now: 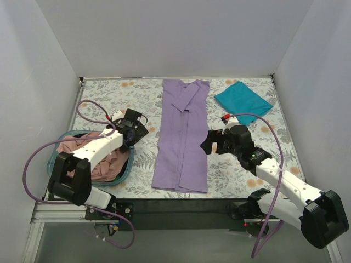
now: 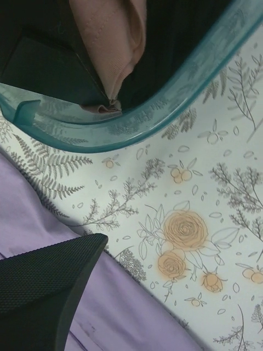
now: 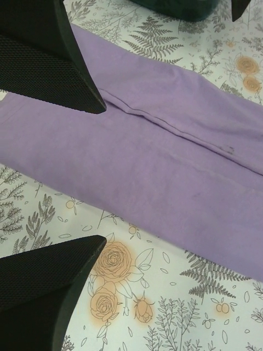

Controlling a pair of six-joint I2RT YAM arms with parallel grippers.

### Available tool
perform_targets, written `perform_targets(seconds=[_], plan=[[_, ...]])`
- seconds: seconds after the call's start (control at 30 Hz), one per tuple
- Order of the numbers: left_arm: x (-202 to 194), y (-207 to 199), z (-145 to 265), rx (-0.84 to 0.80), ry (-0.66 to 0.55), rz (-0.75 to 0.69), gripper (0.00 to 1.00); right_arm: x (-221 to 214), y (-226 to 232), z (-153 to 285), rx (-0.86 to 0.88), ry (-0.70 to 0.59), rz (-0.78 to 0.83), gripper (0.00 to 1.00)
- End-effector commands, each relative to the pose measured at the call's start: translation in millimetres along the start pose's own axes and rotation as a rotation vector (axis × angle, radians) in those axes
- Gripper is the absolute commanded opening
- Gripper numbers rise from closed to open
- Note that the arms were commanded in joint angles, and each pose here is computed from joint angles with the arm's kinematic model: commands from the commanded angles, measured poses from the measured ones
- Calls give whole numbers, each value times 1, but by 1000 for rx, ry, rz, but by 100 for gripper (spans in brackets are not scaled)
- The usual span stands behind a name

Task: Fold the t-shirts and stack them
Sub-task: Fold the tshirt

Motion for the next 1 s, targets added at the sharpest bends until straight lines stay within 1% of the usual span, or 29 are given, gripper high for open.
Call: perform_targets(seconds=[0.0,0.07,0.13,0.23,0.27,0.3,0.37,0.4,0.43,0.47,0.5,0.53,0.57,0.6,0.63,0.67,0.7,0.73,0.8,0.83,0.87,0.93,0.97], plan=[[11,-29,-4,-117,-12,-25,98,-6,-3,0,-29,16,-11,98],[15,-29,-4,-79,-30,-28,98,-10,-4,2,-28,35,-18,98],[17,-29,2,-79,-40,-27,98,-14,-3,7,-18,54,-33,98],[22,-30,23,-147,-50,-19,98,-20,2,15,8,70,-55,98],[22,-31,30,-172,-53,-25,98,-25,5,18,16,94,-50,98],[23,-35,46,-223,-66,-28,98,-27,8,21,23,94,-50,98],[21,-36,63,-251,-70,-31,98,-37,16,24,29,125,-55,98],[25,-38,78,-285,-89,-12,98,-43,16,27,13,152,-59,98],[18,-41,90,-302,-77,-23,98,-52,17,29,11,181,-64,98],[12,-35,98,-268,-53,-35,98,-59,20,30,-12,189,-77,98],[8,-36,108,-282,-66,-35,98,-67,20,31,-23,213,-88,98],[-6,-38,125,-334,-62,-58,98,-77,20,32,-30,244,-104,98],[-15,-36,131,-355,-37,-75,98,-87,25,35,-17,277,-105,98],[-25,-35,136,-379,-7,-90,98,-93,29,36,-21,296,-151,97],[-47,-31,138,-402,69,-120,98,-99,31,37,-19,314,-158,96],[-59,-28,136,-403,108,-134,98,-110,35,40,-14,342,-142,95],[-76,-26,139,-413,155,-178,98,-115,38,41,-23,353,-178,95],[-94,-20,130,-373,205,-195,98,-119,38,42,-32,363,-184,93],[-120,-11,130,-334,249,-248,98,-129,40,44,-39,385,-207,89],[-127,-7,129,-309,258,-254,98,-131,40,44,-40,390,-210,87],[-134,1,123,-249,258,-238,98,-137,40,45,-43,399,-203,84],[-145,13,123,-207,264,-245,98,-143,38,44,-62,407,-212,83],[-147,22,121,-174,262,-220,98,-146,38,43,-63,408,-218,82]])
Point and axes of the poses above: each gripper's point midway between its finger pads, its own z axis back along the fingers, its own y axis along the line the jaws close on, x = y × z, the point moved 9 cm from there along z, back along the fingers, and after that the axes turned 1 degree about -z, right-handed, at the moved point
